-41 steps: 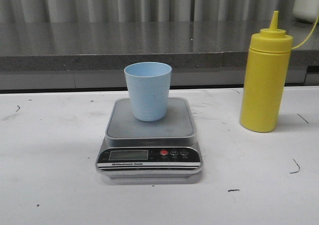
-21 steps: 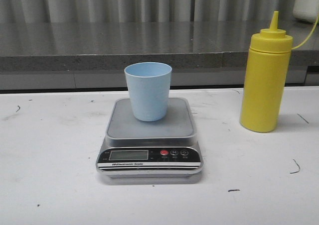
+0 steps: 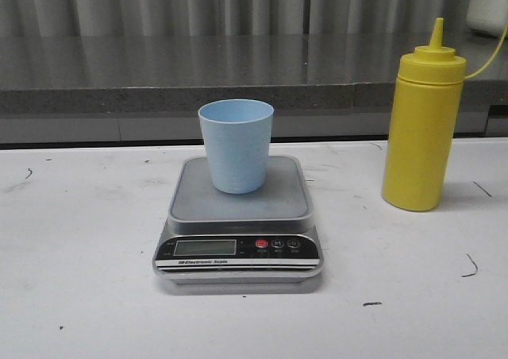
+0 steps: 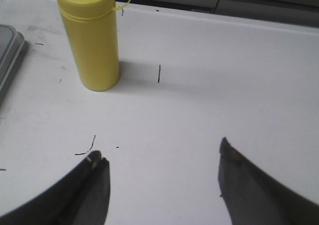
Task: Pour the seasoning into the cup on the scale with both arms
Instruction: 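Open the left gripper and withdraw it from the cup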
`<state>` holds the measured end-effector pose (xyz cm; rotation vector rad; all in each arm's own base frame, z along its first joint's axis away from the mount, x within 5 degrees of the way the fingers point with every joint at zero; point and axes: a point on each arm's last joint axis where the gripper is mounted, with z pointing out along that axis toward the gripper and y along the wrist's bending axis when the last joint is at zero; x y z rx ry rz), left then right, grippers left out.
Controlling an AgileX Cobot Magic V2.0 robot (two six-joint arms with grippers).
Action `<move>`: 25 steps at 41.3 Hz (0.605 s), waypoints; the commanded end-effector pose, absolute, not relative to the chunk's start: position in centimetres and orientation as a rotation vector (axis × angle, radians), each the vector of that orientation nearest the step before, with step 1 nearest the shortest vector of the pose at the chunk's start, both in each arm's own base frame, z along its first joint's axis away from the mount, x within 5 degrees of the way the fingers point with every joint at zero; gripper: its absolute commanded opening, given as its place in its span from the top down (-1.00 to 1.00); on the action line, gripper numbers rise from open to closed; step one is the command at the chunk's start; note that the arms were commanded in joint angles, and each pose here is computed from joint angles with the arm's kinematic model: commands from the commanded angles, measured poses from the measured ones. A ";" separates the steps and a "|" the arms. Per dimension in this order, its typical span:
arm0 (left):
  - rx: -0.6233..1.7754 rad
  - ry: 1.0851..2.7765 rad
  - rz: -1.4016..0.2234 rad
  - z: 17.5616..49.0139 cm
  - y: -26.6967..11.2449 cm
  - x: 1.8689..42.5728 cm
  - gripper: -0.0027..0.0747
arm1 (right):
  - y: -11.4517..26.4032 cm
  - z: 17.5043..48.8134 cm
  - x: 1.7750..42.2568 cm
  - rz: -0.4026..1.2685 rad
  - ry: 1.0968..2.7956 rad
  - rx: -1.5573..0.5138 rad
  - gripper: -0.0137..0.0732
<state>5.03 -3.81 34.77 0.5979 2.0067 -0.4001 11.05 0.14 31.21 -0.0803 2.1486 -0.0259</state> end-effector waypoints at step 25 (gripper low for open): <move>0.550 1.915 -0.433 36.2 -3.9 5.2 -0.04 | 1.1 32.4 12.7 -0.009 2.049 -0.204 -0.70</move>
